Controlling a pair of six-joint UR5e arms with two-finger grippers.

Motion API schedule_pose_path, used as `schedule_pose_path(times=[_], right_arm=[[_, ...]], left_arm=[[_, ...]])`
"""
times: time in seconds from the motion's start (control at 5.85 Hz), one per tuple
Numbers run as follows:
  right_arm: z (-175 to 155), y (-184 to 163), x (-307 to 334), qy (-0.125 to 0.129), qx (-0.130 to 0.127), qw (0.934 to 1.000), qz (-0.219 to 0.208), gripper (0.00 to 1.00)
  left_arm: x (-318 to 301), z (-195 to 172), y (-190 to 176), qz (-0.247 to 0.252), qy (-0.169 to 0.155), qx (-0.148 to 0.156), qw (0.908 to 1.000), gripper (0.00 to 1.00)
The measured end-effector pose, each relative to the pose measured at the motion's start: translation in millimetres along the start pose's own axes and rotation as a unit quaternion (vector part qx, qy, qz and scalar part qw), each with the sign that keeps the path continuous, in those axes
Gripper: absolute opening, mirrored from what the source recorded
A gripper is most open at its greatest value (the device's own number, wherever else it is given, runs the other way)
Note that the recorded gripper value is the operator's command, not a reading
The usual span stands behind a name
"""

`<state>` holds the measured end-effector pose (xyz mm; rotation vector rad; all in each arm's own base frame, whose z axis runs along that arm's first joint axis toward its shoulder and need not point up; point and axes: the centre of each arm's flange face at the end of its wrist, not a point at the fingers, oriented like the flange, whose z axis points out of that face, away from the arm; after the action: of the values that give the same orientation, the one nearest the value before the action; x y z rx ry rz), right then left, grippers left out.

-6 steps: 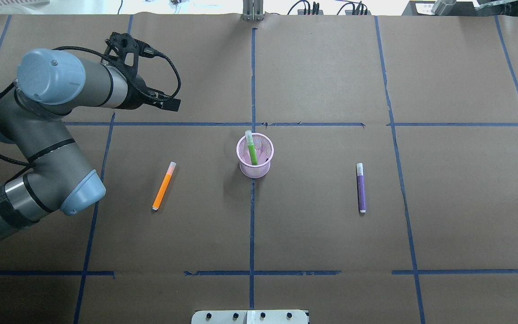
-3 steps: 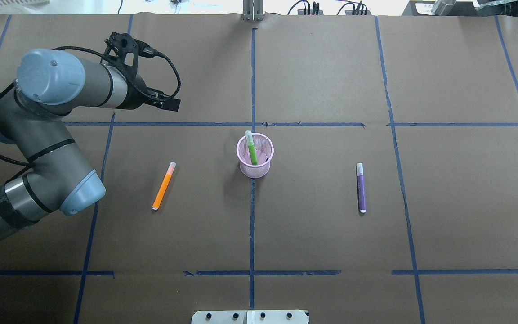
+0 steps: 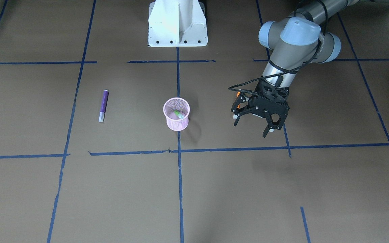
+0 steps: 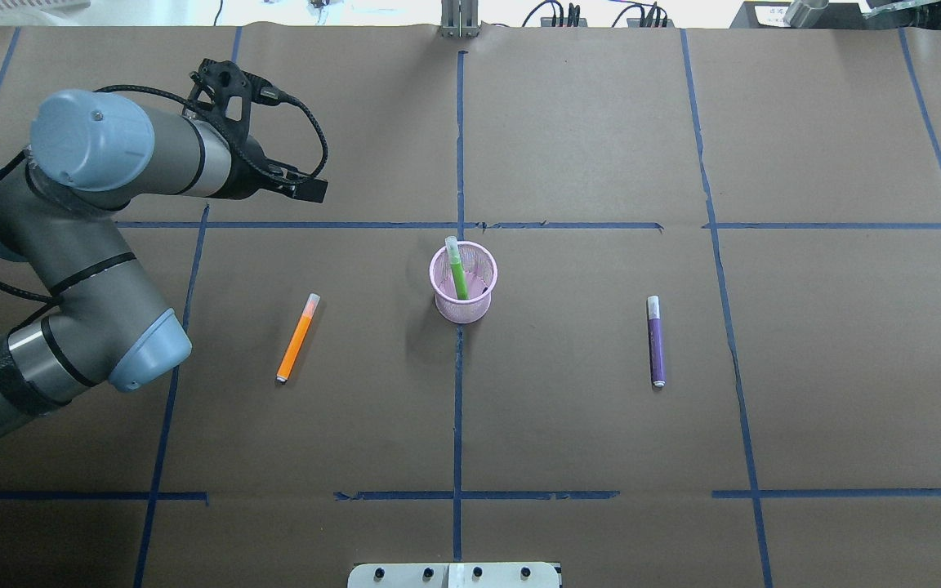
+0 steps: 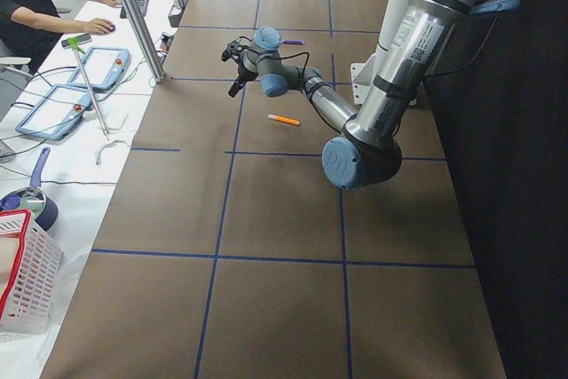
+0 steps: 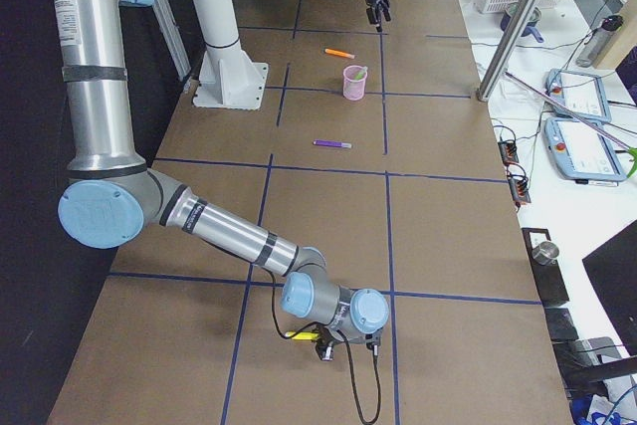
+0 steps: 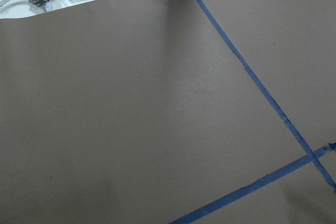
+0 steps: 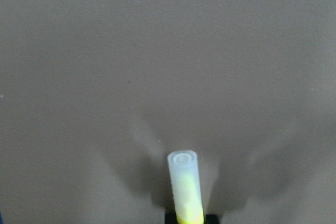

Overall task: Collect pens into pen holder
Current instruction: 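Grasp the yellow marker with the right gripper and lift it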

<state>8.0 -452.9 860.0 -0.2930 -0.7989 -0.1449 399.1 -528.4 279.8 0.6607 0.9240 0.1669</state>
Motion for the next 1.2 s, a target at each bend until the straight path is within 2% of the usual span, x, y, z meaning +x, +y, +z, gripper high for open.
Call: schedule_pose_path(times=[0.34,0.68,0.86,1.2], right_arm=[[-16,-7,-15,0.001,0.017,0.9997,-0.015,0.0],[-67,-23,-71,0.001,0.068,0.9972,-0.03,0.0],[-97,-34,-122,0.002,0.097,0.9943,-0.045,0.0],[-137,-41,-280,-0.004,0.138,0.9869,-0.083,0.0]], left_arm=[[0,-1,0,0.0,0.0,0.001,1.0,1.0],[1,-3,-1,0.001,0.002,0.003,1.0,1.0],[1,-3,-1,0.001,0.001,0.003,1.0,1.0],[1,-3,0,0.001,0.001,0.002,1.0,1.0]])
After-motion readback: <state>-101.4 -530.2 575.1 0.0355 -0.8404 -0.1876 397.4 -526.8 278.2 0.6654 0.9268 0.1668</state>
